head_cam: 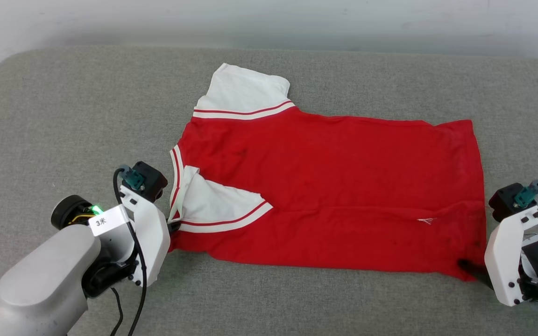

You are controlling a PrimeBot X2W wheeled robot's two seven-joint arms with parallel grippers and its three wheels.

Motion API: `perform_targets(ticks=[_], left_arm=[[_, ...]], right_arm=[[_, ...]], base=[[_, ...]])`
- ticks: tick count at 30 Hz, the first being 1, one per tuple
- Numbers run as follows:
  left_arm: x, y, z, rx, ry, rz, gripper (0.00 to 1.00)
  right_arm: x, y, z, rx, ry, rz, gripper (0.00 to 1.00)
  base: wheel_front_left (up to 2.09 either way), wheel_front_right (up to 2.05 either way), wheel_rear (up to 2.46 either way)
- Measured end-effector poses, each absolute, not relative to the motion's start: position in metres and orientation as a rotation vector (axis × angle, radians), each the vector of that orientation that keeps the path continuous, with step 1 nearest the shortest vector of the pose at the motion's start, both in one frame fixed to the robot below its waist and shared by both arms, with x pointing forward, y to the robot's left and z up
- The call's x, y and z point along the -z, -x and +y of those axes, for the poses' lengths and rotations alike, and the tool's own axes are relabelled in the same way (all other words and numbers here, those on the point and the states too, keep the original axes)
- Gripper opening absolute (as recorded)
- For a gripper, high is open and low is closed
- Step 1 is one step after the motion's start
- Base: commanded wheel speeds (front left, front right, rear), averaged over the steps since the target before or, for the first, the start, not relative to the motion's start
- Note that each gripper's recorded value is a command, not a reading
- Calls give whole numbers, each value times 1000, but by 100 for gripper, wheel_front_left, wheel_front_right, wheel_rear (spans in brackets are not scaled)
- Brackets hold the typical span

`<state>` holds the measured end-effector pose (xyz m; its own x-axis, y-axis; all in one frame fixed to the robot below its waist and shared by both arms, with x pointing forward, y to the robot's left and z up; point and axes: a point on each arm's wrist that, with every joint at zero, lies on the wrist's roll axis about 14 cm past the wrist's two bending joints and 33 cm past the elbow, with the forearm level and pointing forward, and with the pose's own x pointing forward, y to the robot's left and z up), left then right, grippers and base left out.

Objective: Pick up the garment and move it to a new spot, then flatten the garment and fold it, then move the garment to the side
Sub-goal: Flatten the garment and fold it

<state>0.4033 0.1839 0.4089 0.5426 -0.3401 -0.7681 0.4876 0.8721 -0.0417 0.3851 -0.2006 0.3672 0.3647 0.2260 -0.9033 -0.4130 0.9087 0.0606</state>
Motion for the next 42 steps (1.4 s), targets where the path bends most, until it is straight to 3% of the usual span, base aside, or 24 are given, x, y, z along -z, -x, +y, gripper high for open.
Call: perform_targets(ticks=[6,7,8,25,32,42], left_arm=[[-406,-403,184,492,-183,870,0],[-406,-403,184,492,-182,868,0],[-407,-403,184,493,-181,867,0],[-428,-372,191,469,-147,806,0],[-426,-346,192,455,-115,830,0],[-403,-313,189,446,-56,916,0]], right_arm=[[-356,-383,-195,-425,179,1119,100],[-357,-384,-194,-429,180,1103,36],[-358,-384,-193,-430,177,1087,0],[-427,-391,-196,-432,107,776,0],[-432,-365,-203,-431,80,765,0],[-408,-325,-217,-399,56,885,0]], base=[[0,0,0],[0,0,0],[0,0,0],[0,0,0],[0,0,0],[0,0,0]])
